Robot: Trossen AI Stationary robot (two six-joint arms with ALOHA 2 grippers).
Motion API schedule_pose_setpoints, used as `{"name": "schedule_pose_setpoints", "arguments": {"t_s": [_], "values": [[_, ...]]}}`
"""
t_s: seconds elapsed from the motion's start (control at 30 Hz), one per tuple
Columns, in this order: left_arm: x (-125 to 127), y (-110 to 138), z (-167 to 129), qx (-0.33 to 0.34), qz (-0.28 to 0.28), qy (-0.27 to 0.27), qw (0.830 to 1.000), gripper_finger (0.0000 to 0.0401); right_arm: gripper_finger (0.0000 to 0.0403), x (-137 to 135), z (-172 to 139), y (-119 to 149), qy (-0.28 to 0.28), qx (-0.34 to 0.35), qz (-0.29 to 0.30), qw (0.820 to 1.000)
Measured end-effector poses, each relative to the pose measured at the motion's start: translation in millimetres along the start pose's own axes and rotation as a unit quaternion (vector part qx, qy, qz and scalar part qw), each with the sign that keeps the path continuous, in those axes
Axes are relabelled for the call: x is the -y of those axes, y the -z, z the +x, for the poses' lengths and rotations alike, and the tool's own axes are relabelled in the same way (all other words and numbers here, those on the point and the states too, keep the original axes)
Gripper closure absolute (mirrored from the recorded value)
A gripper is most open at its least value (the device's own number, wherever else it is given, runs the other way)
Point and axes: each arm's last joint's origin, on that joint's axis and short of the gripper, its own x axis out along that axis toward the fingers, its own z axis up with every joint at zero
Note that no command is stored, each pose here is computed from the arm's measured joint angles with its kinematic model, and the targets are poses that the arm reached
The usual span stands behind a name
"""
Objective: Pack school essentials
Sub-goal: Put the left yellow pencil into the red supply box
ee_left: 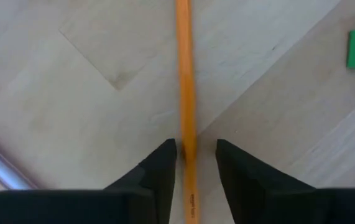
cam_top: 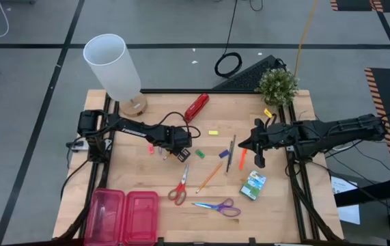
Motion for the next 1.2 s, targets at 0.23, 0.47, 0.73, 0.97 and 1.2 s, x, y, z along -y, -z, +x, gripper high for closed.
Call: {"name": "schedule_pose_setpoints", "arguments": {"t_s": [0.23,0.47,0.73,0.97,1.2], "values": [[0,0,0,0.002,0.027,-0.001,1.000,0.0353,0.0403,0,0,0,0.000,0.001,-0.001,1.000],[1,-1,-1,0.007,0.047,-0.004,0.999,0.0387,0.0403,0,0,0,0.001,0.002,-0.022,1.000],[0,-1,-16,0.018,0.080,0.012,0.997,0.0398,0.0403,2,12,7,0.022,0.045,-0.036,0.998],[1,2,-20,0.008,0.098,0.020,0.995,0.0379,0.0403,2,21,14,0.017,0.080,-0.042,0.996],[19,11,-23,0.008,0.119,0.076,0.990,0.0350,0.0403,2,21,14,0.015,0.079,-0.029,0.996]]}}
